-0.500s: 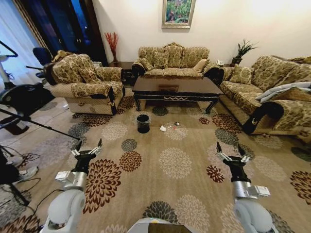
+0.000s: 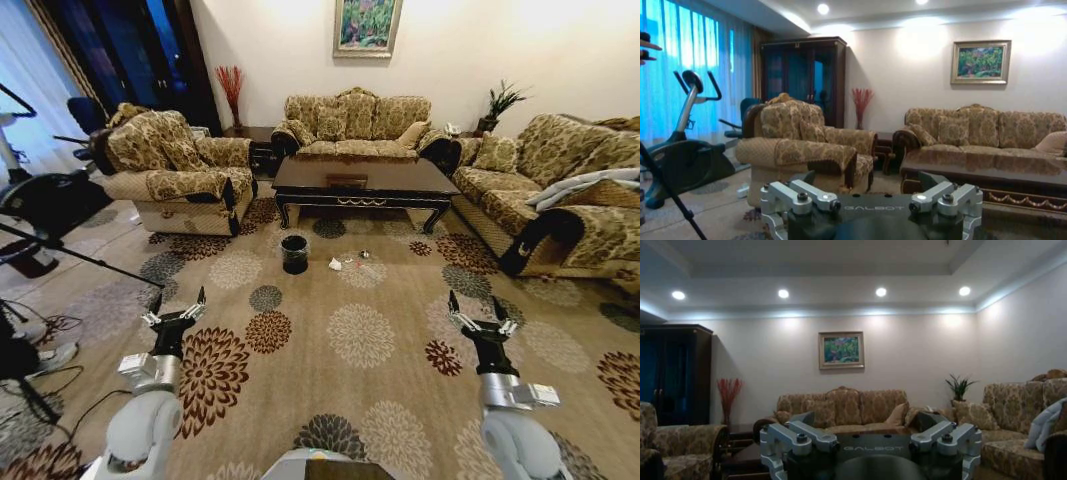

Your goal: Move to the front of the table and pick up the trash from the floor, then place it into the trash bin.

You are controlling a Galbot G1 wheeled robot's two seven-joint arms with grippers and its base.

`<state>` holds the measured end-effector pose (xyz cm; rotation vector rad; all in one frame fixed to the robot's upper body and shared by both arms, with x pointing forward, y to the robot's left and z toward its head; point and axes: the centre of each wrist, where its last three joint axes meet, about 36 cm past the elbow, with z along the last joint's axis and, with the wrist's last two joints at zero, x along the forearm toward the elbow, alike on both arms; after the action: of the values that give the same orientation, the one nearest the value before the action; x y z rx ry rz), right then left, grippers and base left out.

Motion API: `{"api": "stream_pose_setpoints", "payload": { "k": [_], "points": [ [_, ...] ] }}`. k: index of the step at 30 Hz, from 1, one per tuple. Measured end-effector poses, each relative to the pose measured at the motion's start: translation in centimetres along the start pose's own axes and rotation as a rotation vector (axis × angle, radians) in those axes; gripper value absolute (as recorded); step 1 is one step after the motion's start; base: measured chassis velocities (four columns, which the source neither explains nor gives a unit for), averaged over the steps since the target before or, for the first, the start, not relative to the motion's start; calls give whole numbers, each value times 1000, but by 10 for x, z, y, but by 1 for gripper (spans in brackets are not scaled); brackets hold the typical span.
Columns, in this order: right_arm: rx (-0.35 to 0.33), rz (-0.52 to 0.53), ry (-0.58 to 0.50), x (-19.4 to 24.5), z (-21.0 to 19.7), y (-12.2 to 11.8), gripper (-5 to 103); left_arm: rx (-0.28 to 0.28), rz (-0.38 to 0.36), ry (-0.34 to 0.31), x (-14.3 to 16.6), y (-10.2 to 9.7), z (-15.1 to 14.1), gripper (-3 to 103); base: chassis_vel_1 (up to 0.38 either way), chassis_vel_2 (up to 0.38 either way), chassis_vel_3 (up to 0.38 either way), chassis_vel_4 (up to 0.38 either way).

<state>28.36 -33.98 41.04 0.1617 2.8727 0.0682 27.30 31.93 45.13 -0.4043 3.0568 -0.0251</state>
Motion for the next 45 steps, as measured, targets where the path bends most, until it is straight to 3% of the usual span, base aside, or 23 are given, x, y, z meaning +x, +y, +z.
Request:
{"api": "stream_pose_setpoints", "payload": {
  "k": [25, 37, 45],
  "points": [
    [-6, 27, 14, -1, 12, 1, 100, -13, 13, 12, 2, 4, 3, 100, 0, 0, 0, 0],
    [-7, 15, 11, -3, 12, -1, 100, -28, 63, 7, 0, 5, 4, 100, 0, 0, 0, 0],
    [70, -47, 41, -8, 4, -18, 100, -64, 118, -8, -9, 16, -2, 100, 0, 0, 0, 0]
  ]
}}
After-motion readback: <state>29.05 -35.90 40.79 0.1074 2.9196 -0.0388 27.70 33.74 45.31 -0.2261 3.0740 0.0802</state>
